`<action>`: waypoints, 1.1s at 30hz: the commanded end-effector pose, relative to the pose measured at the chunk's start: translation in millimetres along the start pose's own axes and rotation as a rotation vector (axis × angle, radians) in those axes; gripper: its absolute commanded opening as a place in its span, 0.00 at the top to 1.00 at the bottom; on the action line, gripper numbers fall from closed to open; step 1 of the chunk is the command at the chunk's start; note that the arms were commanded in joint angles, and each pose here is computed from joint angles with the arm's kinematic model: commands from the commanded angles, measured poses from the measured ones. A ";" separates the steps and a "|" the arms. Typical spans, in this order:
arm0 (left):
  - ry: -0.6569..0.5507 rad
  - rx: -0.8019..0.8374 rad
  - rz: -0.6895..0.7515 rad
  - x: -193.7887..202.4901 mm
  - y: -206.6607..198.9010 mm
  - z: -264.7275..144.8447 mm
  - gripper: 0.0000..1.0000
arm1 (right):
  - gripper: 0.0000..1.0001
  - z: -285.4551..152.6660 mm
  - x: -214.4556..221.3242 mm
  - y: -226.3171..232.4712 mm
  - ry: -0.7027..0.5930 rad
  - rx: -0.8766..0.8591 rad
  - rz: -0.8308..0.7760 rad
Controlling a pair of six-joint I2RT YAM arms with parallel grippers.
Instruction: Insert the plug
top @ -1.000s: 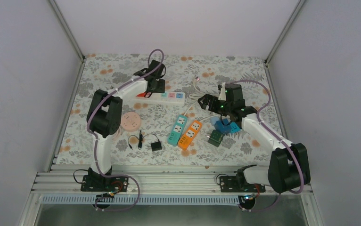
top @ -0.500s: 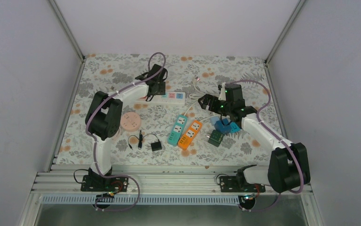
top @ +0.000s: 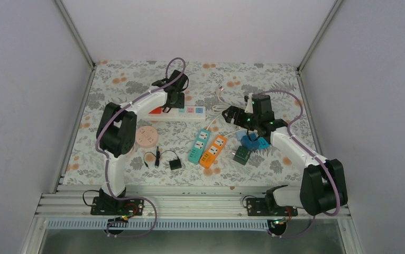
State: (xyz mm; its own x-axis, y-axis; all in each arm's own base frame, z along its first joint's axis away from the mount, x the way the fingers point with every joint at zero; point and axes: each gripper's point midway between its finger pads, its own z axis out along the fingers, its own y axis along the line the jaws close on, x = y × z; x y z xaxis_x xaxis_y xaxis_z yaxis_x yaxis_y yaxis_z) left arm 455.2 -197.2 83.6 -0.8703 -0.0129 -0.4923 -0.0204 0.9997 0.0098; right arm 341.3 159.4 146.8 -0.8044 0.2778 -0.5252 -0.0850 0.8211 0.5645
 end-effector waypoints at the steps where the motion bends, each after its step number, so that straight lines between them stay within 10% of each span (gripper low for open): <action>1: 0.041 -0.065 0.052 6.1 13.9 -10.2 0.31 | 0.00 1.9 -3.3 -4.1 -0.008 0.007 0.010; 13: -0.165 0.098 0.021 -41.1 -1.5 -78.9 0.15 | 0.00 -4.4 -10.0 -5.3 -0.024 0.044 -0.042; 24: -0.533 0.219 0.002 -51.1 31.4 -198.9 0.01 | 0.00 -46.7 -24.8 -100.2 -0.194 0.619 0.051; 33: -0.724 0.445 0.052 -21.9 32.7 -269.2 0.00 | 0.00 -35.5 31.8 -113.0 0.012 0.588 0.021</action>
State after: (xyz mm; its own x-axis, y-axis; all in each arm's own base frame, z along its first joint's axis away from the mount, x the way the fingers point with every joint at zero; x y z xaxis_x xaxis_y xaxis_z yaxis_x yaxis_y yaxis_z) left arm 355.0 -156.2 312.0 -0.4139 -0.0973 -0.9051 0.2103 0.9572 -0.1990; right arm 325.6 61.6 112.0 -0.7517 0.3233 -0.5749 0.2821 0.9455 0.1628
